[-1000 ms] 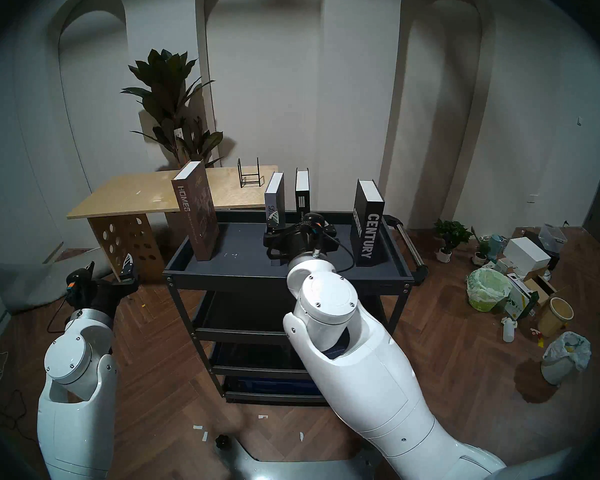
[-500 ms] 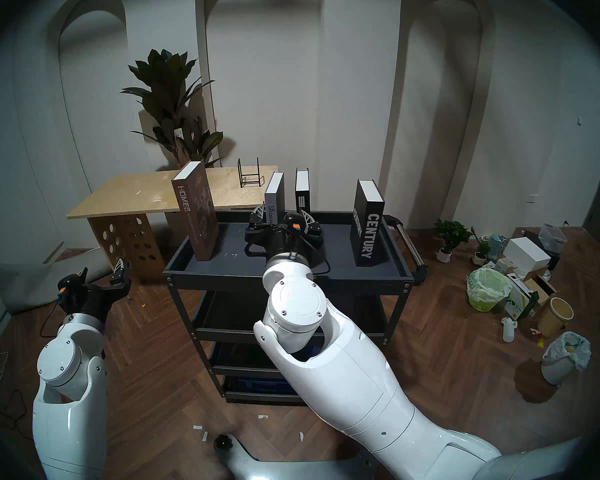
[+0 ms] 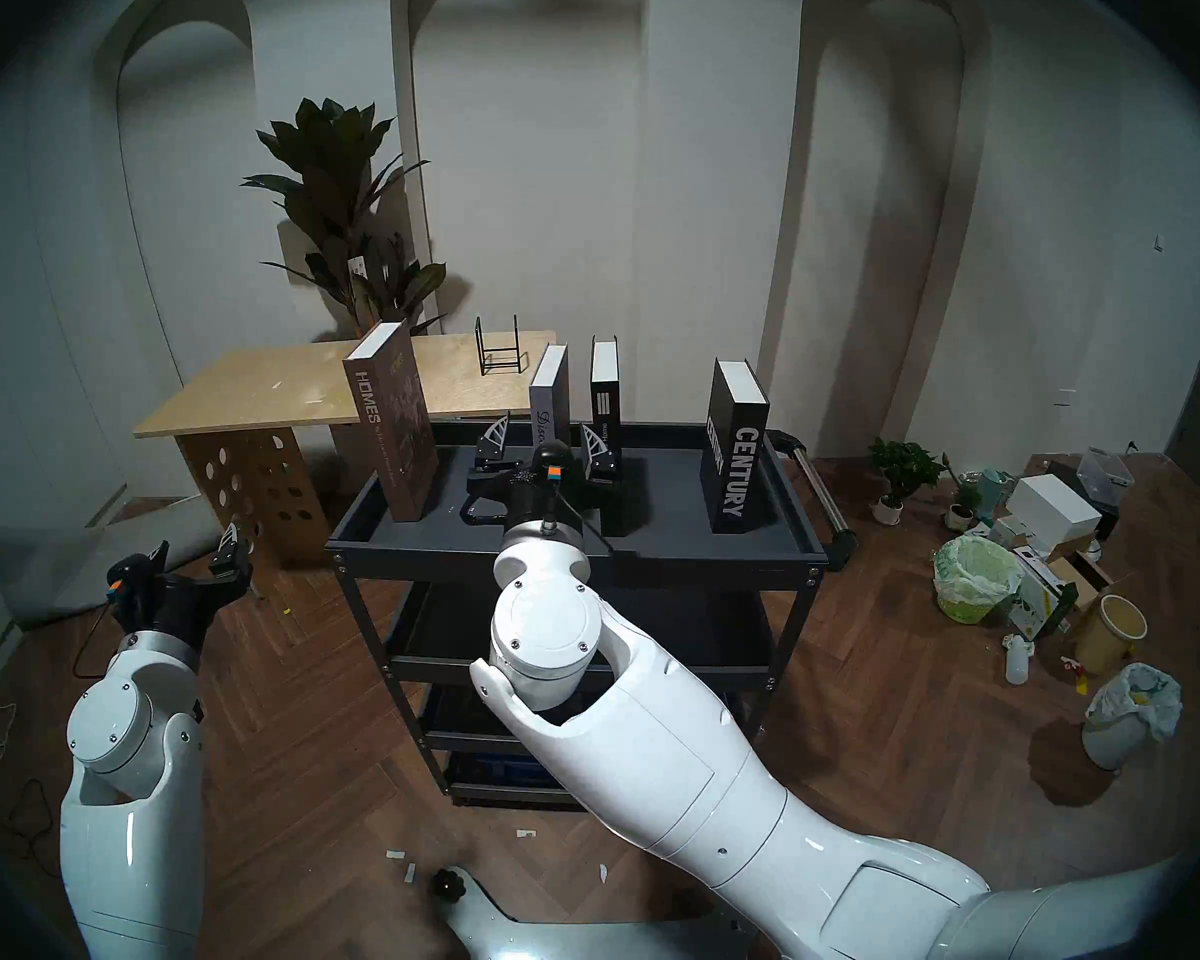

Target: Sort the books onto the shelf by size, largest to the left

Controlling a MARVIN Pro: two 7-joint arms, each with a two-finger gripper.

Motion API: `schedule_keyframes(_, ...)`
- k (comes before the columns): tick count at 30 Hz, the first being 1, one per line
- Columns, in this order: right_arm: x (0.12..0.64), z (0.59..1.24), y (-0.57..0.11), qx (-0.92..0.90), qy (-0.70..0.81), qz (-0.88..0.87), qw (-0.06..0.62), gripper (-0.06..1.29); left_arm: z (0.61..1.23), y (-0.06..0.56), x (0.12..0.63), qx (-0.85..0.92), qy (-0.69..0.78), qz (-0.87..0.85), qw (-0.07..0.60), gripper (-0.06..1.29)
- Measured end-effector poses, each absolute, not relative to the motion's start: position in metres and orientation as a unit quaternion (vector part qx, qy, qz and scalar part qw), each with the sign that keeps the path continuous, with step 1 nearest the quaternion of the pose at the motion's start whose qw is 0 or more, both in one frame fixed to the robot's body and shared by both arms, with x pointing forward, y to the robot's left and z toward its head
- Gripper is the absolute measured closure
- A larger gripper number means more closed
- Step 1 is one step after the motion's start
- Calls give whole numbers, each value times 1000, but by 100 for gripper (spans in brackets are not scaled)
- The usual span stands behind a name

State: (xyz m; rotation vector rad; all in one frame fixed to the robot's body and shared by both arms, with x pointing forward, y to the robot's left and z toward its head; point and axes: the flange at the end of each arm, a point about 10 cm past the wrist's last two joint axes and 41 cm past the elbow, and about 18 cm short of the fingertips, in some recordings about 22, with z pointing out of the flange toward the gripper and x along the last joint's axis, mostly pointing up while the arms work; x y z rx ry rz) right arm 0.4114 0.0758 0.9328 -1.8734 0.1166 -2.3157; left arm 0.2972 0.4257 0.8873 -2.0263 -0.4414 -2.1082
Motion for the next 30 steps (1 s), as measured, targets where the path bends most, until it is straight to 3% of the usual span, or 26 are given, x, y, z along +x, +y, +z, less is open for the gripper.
schedule_keyframes(30, 458, 922, 100, -604, 54, -795, 32, 0, 880, 445, 297, -687, -153, -704, 96, 0)
